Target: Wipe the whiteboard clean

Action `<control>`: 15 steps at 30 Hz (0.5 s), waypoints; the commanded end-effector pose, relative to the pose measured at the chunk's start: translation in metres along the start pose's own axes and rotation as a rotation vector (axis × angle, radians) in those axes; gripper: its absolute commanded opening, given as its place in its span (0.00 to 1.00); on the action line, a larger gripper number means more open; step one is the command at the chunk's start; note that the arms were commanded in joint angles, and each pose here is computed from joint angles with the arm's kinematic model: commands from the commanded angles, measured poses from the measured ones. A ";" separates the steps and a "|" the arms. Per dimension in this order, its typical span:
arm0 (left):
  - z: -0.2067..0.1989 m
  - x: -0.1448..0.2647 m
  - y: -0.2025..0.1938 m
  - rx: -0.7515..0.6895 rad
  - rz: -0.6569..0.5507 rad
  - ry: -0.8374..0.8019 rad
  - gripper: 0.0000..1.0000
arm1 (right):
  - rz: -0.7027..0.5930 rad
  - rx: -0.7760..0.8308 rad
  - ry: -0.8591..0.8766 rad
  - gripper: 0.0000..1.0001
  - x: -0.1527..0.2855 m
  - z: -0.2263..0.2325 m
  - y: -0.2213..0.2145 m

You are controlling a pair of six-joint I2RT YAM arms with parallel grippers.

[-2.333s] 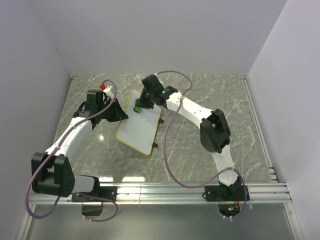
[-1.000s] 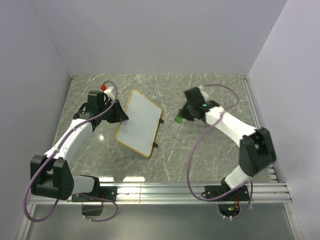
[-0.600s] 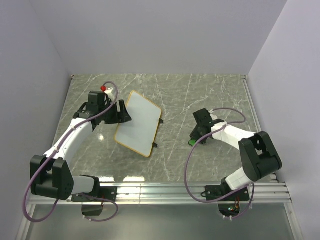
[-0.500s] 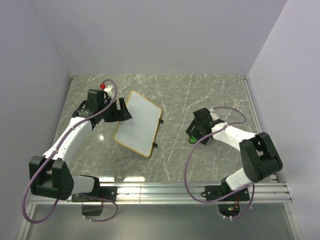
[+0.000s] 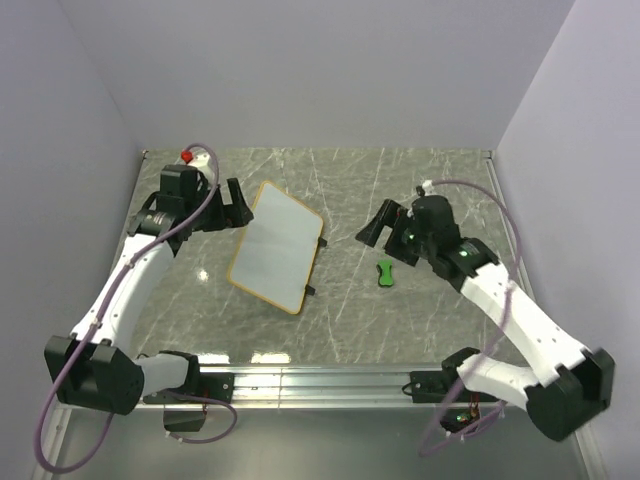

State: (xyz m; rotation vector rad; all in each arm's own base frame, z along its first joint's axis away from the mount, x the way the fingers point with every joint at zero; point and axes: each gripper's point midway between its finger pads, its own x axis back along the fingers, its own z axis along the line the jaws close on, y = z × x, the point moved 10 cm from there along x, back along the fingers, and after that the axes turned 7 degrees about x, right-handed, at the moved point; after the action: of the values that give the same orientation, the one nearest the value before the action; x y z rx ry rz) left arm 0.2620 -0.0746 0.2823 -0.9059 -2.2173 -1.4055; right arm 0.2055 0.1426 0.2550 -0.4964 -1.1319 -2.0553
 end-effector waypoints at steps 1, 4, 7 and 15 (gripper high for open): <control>0.001 0.023 0.007 0.039 -0.092 0.104 0.99 | 0.017 0.134 0.263 1.00 0.054 0.037 0.001; 0.003 0.030 0.001 0.068 -0.115 0.135 1.00 | 0.045 0.107 0.264 1.00 0.076 0.024 -0.018; 0.004 0.038 -0.002 0.084 -0.122 0.145 0.99 | 0.037 0.102 0.292 1.00 0.095 0.007 -0.039; 0.004 0.057 0.002 0.092 -0.153 0.222 0.99 | 0.019 0.126 0.393 1.00 0.122 -0.017 -0.070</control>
State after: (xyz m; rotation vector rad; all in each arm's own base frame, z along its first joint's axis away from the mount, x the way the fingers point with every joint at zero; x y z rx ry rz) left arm 0.2292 -0.0551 0.2994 -0.6080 -2.1796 -1.3782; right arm 0.0793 0.1048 0.2906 -0.0324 -1.0191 -1.9861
